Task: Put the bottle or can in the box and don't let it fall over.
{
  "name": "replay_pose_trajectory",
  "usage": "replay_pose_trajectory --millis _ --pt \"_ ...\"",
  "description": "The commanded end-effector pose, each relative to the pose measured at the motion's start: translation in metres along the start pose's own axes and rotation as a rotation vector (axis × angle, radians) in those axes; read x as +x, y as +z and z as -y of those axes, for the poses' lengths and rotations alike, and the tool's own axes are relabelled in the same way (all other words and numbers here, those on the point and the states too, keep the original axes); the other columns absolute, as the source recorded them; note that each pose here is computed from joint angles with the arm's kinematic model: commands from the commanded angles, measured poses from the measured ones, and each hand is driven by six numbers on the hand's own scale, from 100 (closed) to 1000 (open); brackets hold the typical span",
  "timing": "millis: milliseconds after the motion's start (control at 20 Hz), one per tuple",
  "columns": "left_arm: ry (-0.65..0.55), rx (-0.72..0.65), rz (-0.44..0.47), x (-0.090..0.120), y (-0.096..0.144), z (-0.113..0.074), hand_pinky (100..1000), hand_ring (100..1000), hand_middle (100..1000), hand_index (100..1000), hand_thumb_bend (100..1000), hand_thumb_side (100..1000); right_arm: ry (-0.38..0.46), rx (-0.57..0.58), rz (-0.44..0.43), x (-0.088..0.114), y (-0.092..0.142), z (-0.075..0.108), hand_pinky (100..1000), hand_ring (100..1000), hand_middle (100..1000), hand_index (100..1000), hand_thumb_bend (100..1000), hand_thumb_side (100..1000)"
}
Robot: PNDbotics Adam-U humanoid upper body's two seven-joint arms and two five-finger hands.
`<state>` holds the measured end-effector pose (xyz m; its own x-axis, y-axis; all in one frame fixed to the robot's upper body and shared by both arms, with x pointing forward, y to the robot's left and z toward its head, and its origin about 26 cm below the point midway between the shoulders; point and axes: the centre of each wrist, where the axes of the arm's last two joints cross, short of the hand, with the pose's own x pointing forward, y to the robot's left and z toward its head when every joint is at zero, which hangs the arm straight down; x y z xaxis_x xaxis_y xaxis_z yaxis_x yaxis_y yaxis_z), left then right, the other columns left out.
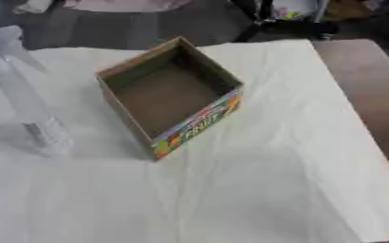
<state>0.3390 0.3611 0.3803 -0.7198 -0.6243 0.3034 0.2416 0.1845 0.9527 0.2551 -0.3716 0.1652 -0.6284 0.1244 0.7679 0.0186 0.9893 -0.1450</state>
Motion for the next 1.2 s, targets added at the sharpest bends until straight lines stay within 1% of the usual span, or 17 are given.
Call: replay_pose_trajectory --millis 50,350,600,850,1200 --pt "-0.037 0.018 -0.017 0.004 0.002 -0.008 929 786 1000 1000 203 700 0.018 0.015 0.024 0.007 -0.005 0.001 1000 1000 1000 933 100 445" --pt "-0.048 0.038 -0.043 -0.002 -0.001 -0.006 935 788 1000 1000 239 686 0.015 0.018 0.023 0.007 -0.006 0.0 1000 1000 1000 933 100 449" --pt "-0.059 0.059 -0.055 -0.006 -0.003 -0.005 929 781 1000 1000 243 680 0.013 0.019 0.022 0.007 -0.006 -0.001 1000 1000 1000 933 100 451" --pt "-0.063 0.051 -0.065 -0.009 -0.004 -0.003 921 779 1000 1000 245 680 0.009 0.019 0.02 0.007 -0.007 -0.002 1000 1000 1000 932 100 455" --pt "-0.067 0.001 -0.064 -0.01 -0.007 0.001 881 762 1000 1000 239 690 0.007 0.02 0.021 0.006 -0.007 -0.003 1000 1000 1000 932 100 455"
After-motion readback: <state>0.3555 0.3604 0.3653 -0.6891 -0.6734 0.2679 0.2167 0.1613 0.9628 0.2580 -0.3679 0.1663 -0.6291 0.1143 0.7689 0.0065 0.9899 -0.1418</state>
